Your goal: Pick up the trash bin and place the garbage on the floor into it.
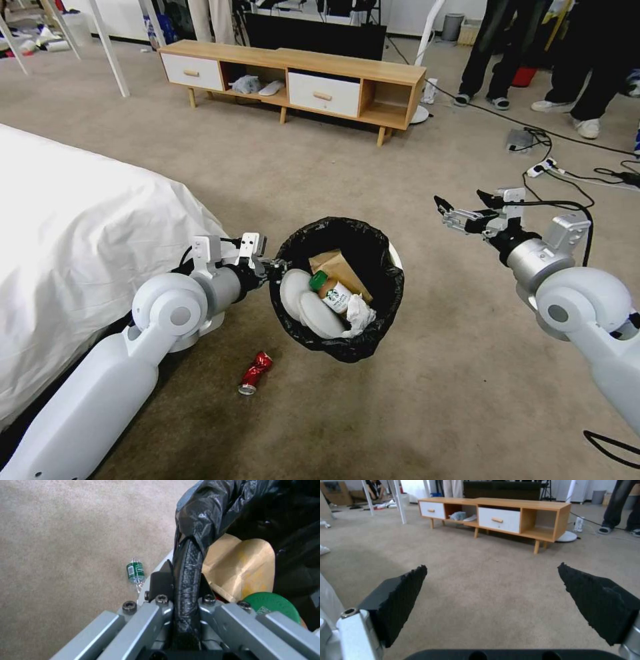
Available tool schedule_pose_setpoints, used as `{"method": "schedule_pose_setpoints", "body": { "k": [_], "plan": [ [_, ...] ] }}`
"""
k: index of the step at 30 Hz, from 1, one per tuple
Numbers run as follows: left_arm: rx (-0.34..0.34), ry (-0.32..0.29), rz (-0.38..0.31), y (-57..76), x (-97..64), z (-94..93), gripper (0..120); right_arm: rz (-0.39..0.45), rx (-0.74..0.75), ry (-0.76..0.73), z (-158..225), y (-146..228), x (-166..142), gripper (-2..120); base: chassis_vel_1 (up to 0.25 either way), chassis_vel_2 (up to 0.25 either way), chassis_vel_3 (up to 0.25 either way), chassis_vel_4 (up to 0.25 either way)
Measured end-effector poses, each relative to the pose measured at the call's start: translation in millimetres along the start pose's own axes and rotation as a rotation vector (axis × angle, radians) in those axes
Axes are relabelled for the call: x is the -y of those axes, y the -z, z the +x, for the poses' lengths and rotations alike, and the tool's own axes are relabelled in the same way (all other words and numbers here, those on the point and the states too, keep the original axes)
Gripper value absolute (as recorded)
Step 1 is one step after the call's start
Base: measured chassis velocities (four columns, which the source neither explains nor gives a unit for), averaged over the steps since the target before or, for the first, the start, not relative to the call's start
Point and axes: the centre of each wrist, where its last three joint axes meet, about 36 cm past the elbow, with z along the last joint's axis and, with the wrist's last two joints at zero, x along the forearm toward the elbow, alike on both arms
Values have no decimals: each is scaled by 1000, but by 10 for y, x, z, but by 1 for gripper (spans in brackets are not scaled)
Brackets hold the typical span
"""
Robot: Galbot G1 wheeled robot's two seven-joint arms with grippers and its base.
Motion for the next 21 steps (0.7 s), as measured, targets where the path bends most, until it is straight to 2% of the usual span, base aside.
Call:
{"method": "schedule_pose_setpoints", "body": {
  "k": [21],
  "plan": [
    [0,-7,-2,20,7,16,2,5,-4,-3,-17,-12,37,100,0,0,0,0]
  ]
}}
